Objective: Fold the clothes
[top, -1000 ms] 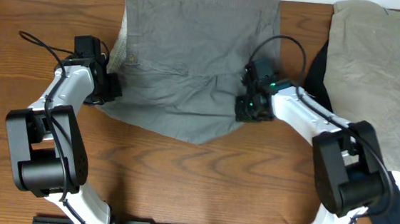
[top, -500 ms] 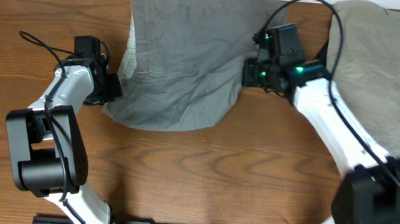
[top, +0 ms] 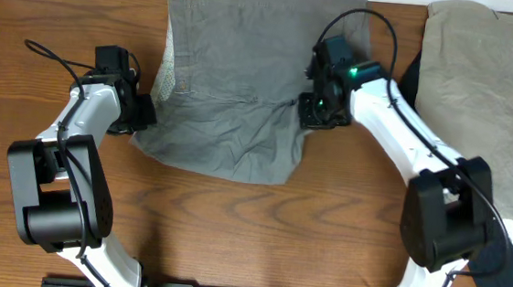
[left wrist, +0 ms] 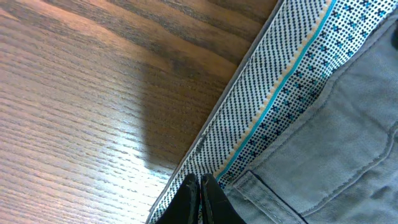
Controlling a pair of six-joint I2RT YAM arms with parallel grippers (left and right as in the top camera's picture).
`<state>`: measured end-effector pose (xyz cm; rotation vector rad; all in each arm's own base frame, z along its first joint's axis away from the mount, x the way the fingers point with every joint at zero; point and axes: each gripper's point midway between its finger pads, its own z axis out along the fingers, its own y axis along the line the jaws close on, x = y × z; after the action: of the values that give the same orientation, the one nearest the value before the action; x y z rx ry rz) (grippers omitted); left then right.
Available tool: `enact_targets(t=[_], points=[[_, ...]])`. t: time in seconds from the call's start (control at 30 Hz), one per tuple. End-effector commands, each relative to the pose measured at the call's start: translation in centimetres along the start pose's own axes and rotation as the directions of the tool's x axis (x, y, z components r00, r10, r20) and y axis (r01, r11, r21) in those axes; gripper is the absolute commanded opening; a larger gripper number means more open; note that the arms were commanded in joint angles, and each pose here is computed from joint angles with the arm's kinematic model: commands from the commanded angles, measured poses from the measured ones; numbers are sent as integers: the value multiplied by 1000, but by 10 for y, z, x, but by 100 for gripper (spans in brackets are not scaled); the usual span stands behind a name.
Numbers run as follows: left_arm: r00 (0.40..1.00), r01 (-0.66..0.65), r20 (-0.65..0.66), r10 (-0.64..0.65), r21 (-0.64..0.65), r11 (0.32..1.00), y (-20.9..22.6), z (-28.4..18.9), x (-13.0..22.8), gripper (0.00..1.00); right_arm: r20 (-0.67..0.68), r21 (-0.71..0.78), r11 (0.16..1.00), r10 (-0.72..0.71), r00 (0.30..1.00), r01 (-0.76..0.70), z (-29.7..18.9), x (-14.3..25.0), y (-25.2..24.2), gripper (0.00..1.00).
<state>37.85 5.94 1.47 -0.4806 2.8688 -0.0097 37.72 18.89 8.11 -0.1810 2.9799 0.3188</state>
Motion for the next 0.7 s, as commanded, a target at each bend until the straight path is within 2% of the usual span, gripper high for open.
enact_targets(t=[0.0,0.27,0.33,0.4,0.43,0.5,0.53,0.57,0.67], points=[[1000,6,-15,-6,-11,1000,2,4,5,7,80,99,990,-106,991,98,-36,-15,-6,1],[1000,6,-7,-6,-9,1000,2,4,3,6,107,127,931,-355,929,342,-6,-12,61,5],[1000,6,-6,-6,-9,1000,2,4,2,6,100,144,911,-401,911,385,8,-8,75,8],[1000,6,-6,-6,-9,1000,2,4,2,6,84,165,895,-431,898,414,23,-4,83,16],[1000,6,-6,-6,-9,1000,2,4,2,6,73,165,885,-451,890,435,30,-1,87,23],[1000,6,-5,-6,-9,1000,2,4,2,6,53,161,870,-479,876,466,40,5,93,50],[1000,6,-5,-6,-9,1000,2,4,2,6,41,161,861,-494,869,482,44,8,95,68],[1000,6,-4,-6,-9,1000,2,4,2,6,34,160,852,-510,859,499,45,10,97,79],[1000,6,-3,-6,-9,1000,2,4,2,6,30,158,835,-538,842,528,43,13,101,94]])
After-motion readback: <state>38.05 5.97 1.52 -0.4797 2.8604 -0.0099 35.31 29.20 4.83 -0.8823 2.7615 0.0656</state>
